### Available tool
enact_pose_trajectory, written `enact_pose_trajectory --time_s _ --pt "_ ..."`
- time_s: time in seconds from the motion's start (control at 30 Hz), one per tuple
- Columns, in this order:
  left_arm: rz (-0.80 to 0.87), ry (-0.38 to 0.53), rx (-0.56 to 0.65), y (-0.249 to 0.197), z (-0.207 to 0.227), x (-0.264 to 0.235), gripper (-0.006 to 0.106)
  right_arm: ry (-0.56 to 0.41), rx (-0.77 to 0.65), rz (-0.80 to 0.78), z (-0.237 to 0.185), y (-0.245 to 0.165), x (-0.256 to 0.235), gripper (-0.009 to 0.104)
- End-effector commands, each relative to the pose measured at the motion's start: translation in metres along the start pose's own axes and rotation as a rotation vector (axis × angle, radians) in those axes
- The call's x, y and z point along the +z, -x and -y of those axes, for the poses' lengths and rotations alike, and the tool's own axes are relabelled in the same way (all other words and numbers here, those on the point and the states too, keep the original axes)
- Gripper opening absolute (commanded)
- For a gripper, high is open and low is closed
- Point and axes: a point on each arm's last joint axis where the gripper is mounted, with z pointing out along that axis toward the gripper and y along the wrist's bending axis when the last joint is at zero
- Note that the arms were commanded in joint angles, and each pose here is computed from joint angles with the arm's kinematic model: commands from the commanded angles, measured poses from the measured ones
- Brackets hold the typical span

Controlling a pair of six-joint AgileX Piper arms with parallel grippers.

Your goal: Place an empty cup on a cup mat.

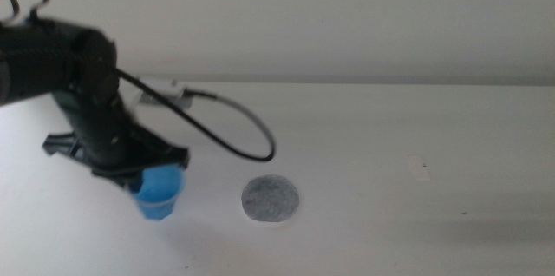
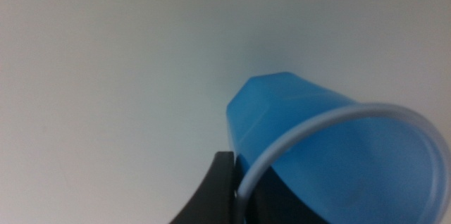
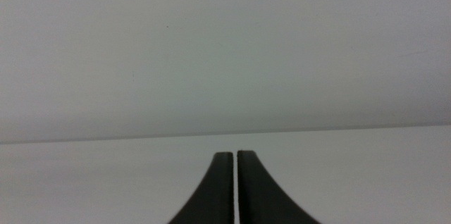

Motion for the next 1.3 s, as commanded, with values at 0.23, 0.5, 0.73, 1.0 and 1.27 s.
enact_pose_trajectory --time_s 0.23,0.5,0.73,1.0,1.27 --pt "0.034 -0.074 0.071 0.016 0.097 -0.044 -0.002 0.000 -0.011 0.007 0.000 -0.009 -0.001 -0.002" --pt "0.010 -0.074 0.139 0.028 0.143 -0.021 -0.002 0.000 -0.011 0.007 0.000 -0.009 -0.001 -0.002" --pt "0.015 -0.097 0.137 0.031 0.150 -0.010 -0.002 0.000 -0.011 0.007 0.000 -0.009 -0.001 -0.002" --pt "0.041 -0.099 0.138 0.036 0.153 -0.002 -0.002 0.000 -0.011 0.007 0.000 -0.009 -0.001 -0.002" --pt "-0.007 -0.074 0.139 0.038 0.156 0.022 -0.002 0.000 -0.011 0.007 0.000 -0.009 -0.001 -0.002"
